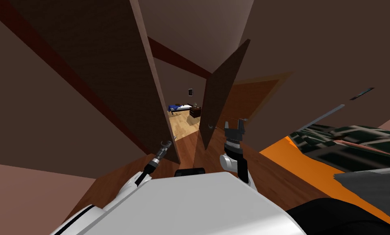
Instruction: Pull the door open
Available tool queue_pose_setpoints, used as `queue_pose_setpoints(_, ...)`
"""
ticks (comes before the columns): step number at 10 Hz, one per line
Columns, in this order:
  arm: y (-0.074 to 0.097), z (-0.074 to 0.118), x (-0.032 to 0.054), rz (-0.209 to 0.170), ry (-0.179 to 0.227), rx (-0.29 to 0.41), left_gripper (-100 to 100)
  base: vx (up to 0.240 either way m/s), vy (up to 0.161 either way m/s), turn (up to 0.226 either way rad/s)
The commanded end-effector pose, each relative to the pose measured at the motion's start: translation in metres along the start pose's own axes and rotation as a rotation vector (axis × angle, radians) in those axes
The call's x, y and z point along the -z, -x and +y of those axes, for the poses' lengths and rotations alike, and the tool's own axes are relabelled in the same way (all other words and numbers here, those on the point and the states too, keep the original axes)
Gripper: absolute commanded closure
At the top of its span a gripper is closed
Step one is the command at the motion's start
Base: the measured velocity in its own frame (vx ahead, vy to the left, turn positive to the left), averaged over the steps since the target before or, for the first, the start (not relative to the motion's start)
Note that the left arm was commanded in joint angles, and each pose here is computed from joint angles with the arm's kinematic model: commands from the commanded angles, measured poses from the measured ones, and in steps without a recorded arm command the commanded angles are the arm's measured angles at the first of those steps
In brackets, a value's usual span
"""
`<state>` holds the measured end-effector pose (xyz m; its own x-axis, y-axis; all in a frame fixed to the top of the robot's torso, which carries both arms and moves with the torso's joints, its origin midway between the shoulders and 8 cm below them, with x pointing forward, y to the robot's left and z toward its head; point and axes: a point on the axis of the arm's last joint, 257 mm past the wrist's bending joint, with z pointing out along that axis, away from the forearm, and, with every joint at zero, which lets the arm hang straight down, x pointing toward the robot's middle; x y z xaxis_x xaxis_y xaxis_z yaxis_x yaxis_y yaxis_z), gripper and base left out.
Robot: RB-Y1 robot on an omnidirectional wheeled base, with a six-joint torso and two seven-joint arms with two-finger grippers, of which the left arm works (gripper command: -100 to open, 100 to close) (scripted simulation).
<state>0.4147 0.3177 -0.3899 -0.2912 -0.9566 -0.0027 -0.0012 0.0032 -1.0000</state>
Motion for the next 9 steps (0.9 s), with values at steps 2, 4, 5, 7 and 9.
queue_pose_setpoints(2,-0.0144,0.0041,-0.0007,0.029,0.001,0.01,100,-0.088,0.005,-0.037)
queue_pose_setpoints(4,-0.018,0.0036,-0.0014,0.047,0.0,0.01,100,-0.102,0.03,-0.038)
queue_pose_setpoints(5,-0.0192,0.0034,-0.0016,0.054,0.0,0.01,100,-0.123,0.051,-0.034)
queue_pose_setpoints(7,-0.0214,0.0031,-0.0019,0.066,-0.001,0.009,100,-0.096,0.076,-0.026)
queue_pose_setpoints(9,-0.0243,0.0026,-0.0021,0.084,-0.002,0.008,100,-0.116,0.123,-0.047)
